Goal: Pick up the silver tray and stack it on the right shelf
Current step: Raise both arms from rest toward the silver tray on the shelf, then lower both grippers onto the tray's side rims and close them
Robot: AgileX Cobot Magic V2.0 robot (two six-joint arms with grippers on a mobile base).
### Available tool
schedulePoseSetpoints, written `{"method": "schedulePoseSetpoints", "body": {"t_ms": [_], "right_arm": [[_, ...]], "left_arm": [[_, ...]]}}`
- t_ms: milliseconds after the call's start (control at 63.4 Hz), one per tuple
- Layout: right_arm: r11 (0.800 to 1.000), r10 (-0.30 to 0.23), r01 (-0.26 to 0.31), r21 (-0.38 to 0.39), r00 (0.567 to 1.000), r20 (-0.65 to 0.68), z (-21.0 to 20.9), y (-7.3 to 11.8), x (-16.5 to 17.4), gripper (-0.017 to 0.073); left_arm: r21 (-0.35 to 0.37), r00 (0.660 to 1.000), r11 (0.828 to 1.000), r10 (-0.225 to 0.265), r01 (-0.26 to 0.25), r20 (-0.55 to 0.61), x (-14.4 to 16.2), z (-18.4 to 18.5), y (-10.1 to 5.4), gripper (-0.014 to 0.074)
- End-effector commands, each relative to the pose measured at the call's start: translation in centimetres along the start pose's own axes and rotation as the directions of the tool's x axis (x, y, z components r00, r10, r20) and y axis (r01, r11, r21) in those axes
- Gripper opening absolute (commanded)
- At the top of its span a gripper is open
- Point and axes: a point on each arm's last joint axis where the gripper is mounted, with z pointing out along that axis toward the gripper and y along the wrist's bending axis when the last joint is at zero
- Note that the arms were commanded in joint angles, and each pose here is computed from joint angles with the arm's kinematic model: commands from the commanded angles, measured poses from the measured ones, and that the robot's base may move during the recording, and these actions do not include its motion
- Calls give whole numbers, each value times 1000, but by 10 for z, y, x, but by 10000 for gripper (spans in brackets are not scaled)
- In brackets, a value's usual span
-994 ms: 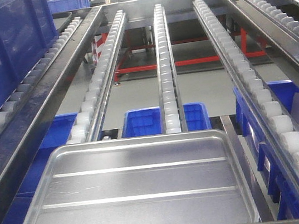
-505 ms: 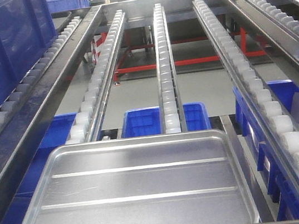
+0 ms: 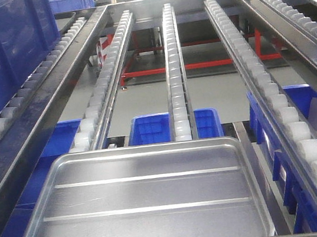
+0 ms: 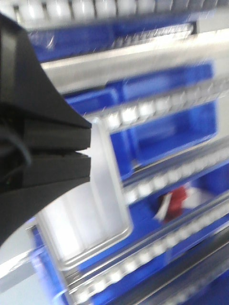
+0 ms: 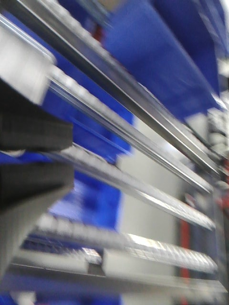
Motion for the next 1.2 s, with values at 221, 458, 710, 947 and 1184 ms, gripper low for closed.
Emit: {"method": "schedulePoseSetpoints", "body": {"t_ms": [221, 458, 710, 947, 1184], "right_arm": [[980, -52, 22, -198, 988, -148, 62, 34, 10, 448], [984, -52, 1, -178, 959, -280, 101, 41, 25, 448], [989, -44, -44, -140, 823, -566, 137, 53, 34, 448], [985, 172, -123, 119, 672, -720, 164, 41, 61, 448], [940, 304, -93, 329, 666, -681, 175, 30, 73, 447]], "left_arm": [[127, 995, 992, 32, -19, -97, -11, 45, -22, 307], [134, 987, 990, -24, 46, -160, -8, 69, -23, 337], [96, 939, 993, -27, 64, -344, -6, 96, -23, 337], [-135, 854, 984, -167, 115, -493, 0, 133, -8, 337], [-194, 820, 967, -244, 166, -517, 7, 162, -6, 337]]}}
